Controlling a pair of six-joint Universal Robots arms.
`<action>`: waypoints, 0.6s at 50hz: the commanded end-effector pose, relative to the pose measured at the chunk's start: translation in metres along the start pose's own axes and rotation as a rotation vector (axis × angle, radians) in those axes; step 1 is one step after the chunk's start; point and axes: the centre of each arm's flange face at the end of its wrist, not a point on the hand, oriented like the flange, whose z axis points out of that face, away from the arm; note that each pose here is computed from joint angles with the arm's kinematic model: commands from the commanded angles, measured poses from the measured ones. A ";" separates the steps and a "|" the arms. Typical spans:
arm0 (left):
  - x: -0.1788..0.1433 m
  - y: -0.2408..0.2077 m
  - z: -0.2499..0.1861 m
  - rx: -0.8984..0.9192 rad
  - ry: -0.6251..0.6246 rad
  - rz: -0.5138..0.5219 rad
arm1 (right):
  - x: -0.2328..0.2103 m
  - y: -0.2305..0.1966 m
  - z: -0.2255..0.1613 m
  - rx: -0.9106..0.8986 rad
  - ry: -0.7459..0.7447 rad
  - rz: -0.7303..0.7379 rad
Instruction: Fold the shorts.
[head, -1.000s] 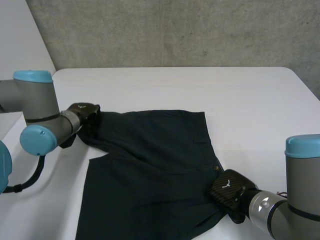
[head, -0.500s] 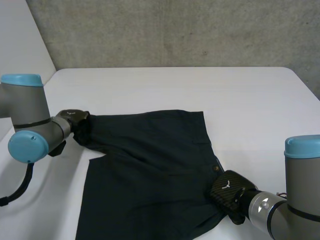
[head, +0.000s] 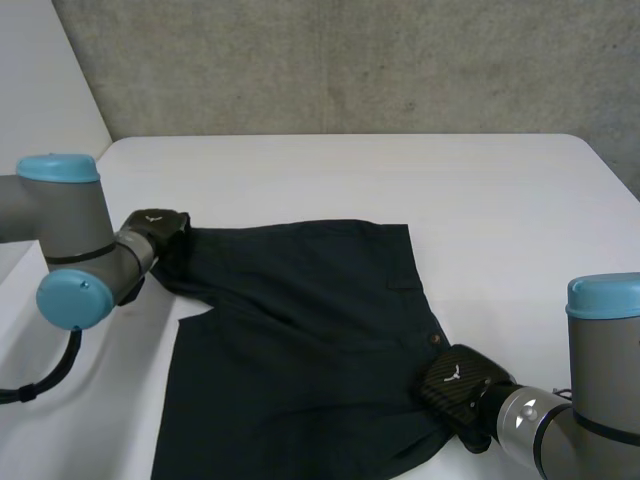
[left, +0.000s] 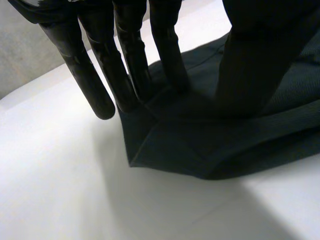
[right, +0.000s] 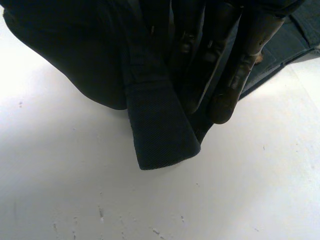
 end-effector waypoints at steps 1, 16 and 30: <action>0.005 -0.005 0.009 0.029 0.008 0.012 | 0.000 0.000 0.000 -0.002 -0.001 0.000; 0.019 -0.044 0.022 0.170 0.013 0.087 | 0.001 0.001 0.000 -0.002 0.002 0.001; 0.029 -0.058 -0.075 0.132 0.074 -0.022 | 0.013 -0.009 0.004 0.068 0.059 0.079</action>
